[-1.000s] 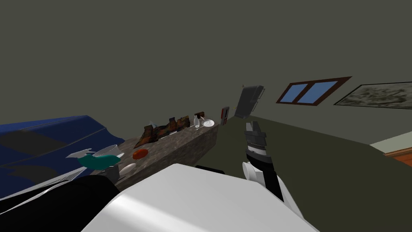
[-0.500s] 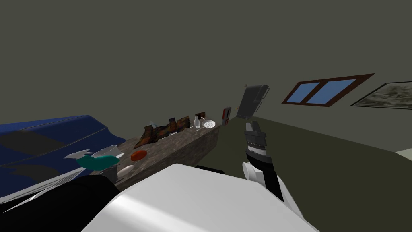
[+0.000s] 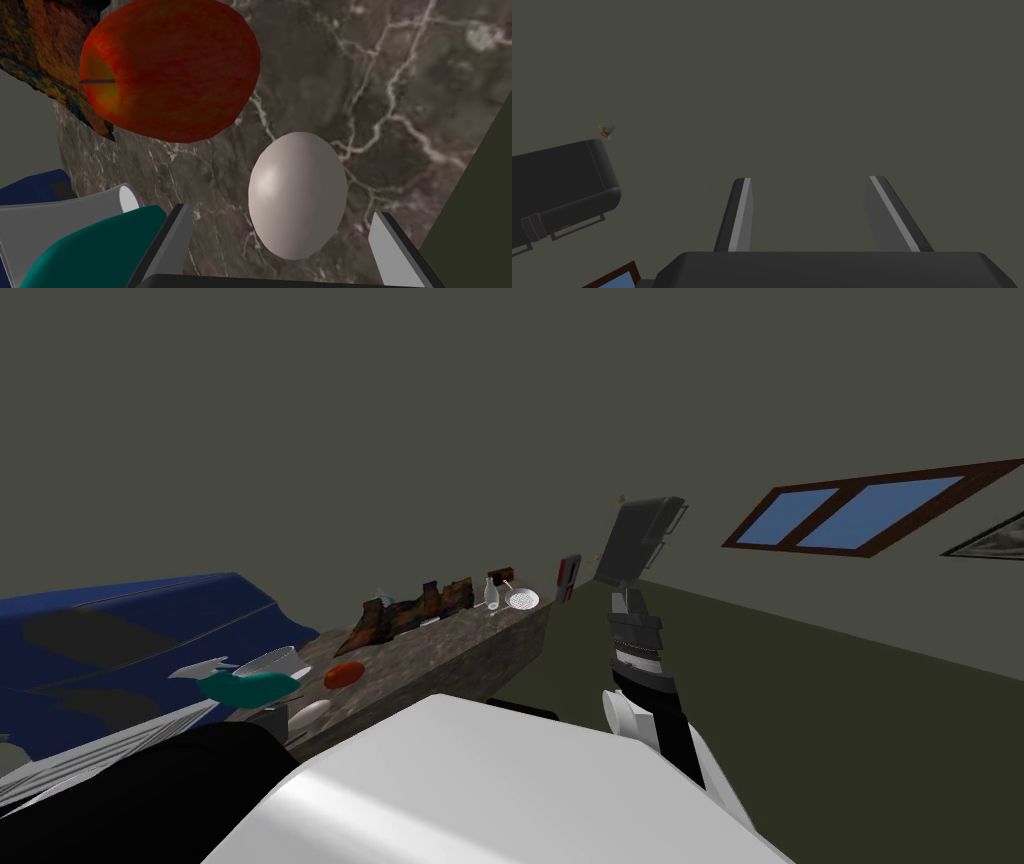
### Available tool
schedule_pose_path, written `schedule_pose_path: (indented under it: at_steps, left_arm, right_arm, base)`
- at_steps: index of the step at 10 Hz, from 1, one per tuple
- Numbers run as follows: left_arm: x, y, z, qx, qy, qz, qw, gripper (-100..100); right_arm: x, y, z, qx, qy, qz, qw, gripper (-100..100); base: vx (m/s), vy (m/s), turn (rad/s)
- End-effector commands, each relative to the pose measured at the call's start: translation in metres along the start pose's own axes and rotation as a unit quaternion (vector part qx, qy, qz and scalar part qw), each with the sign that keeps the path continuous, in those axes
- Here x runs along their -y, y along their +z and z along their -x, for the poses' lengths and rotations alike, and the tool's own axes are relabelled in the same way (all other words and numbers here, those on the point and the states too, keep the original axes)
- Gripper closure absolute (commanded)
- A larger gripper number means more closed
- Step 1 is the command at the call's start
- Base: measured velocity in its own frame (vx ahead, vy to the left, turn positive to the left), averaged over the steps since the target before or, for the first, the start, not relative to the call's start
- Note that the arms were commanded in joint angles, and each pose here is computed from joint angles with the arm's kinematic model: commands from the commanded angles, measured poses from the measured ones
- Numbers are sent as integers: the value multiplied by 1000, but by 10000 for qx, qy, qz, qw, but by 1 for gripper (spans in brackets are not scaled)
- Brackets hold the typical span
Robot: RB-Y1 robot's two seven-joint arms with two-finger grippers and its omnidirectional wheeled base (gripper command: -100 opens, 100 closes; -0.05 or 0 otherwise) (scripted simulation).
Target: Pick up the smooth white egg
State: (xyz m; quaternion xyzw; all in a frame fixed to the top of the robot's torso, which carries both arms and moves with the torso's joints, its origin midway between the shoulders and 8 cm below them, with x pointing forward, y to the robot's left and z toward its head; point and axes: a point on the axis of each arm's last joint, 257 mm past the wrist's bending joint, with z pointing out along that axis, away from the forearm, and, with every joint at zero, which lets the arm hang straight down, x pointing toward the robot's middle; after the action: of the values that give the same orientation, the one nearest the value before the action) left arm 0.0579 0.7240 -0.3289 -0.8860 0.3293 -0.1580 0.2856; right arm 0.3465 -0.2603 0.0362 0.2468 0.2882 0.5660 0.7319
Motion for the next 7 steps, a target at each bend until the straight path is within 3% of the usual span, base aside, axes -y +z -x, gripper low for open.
schedule_pose_path:
  at_steps: [1,2,4,5,6,7]
  left_arm:
    - [-2,1,0,-18,134,10,9999,-100]
    - [-5,1,1,-122,5,-22,9999,-100]
    - [-5,1,1,-121,218,-25,9997,-100]
    - [-4,0,2,-110,161,-25,9998,-100]
    - [-4,0,1,-112,182,-25,9998,100]
    - [-5,0,2,-112,176,-15,9998,100]
  right_arm:
    - [0,0,0,0,0,0,10000,0]
    - [0,0,0,0,0,0,10000,0]
    - [0,0,0,0,0,0,10000,0]
    - [0,0,0,0,0,0,10000,0]
    - [0,0,0,0,0,1,10000,0]
    - [0,0,0,0,0,0,10000,0]
  base:
    - [40,-5,11]
    - [72,9,136]
    - [58,-7,40]
    - [13,-6,-2]
    - [0,0,0]
    - [0,0,0]
